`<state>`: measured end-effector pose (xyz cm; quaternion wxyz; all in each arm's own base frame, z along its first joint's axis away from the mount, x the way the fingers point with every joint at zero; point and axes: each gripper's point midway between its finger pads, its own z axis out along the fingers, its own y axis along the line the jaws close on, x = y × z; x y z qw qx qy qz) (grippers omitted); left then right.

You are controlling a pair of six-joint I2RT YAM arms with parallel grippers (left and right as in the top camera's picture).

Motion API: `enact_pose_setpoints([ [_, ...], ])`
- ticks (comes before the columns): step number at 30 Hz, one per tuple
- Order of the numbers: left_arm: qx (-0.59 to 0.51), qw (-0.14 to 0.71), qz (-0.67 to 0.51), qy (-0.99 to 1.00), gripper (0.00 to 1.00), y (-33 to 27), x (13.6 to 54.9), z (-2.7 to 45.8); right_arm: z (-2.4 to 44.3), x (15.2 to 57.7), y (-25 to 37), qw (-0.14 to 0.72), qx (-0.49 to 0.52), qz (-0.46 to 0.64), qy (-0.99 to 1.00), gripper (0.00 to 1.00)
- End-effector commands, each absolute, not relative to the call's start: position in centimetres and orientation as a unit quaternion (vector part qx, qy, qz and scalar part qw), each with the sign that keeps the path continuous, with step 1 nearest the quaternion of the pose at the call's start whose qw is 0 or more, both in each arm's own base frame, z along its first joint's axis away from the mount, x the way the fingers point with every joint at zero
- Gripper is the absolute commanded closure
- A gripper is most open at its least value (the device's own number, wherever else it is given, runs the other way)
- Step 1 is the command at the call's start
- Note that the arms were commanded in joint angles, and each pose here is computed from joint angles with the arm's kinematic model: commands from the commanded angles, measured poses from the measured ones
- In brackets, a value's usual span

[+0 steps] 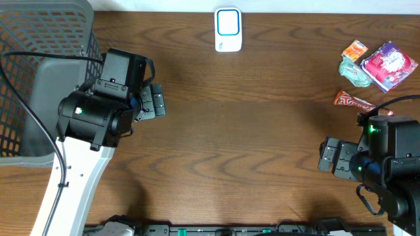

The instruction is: Scan the item barcode

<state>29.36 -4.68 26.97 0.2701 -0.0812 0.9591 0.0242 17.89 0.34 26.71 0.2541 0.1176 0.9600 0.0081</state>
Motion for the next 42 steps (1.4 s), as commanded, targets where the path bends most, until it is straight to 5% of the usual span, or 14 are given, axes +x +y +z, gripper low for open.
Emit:
enact_pose_setpoints([
  [1, -0.080, 0.272, 0.030, 0.958, 0.02, -4.4, 29.3, 27.1, 26.6, 17.8, 0.5, 0.252, 0.121, 0.012, 0.960, 0.01],
  [21, -0.080, 0.272, 0.030, 0.958, 0.02, -4.4, 29.3, 27.1, 26.7, 18.0, 0.6, 0.257, 0.099, 0.008, 0.961, 0.01],
  [42, -0.080, 0.272, 0.030, 0.958, 0.02, -4.4, 29.3, 27.1, 22.4, 21.6, 3.0, 0.463, 0.011, 0.051, 0.885, 0.01],
])
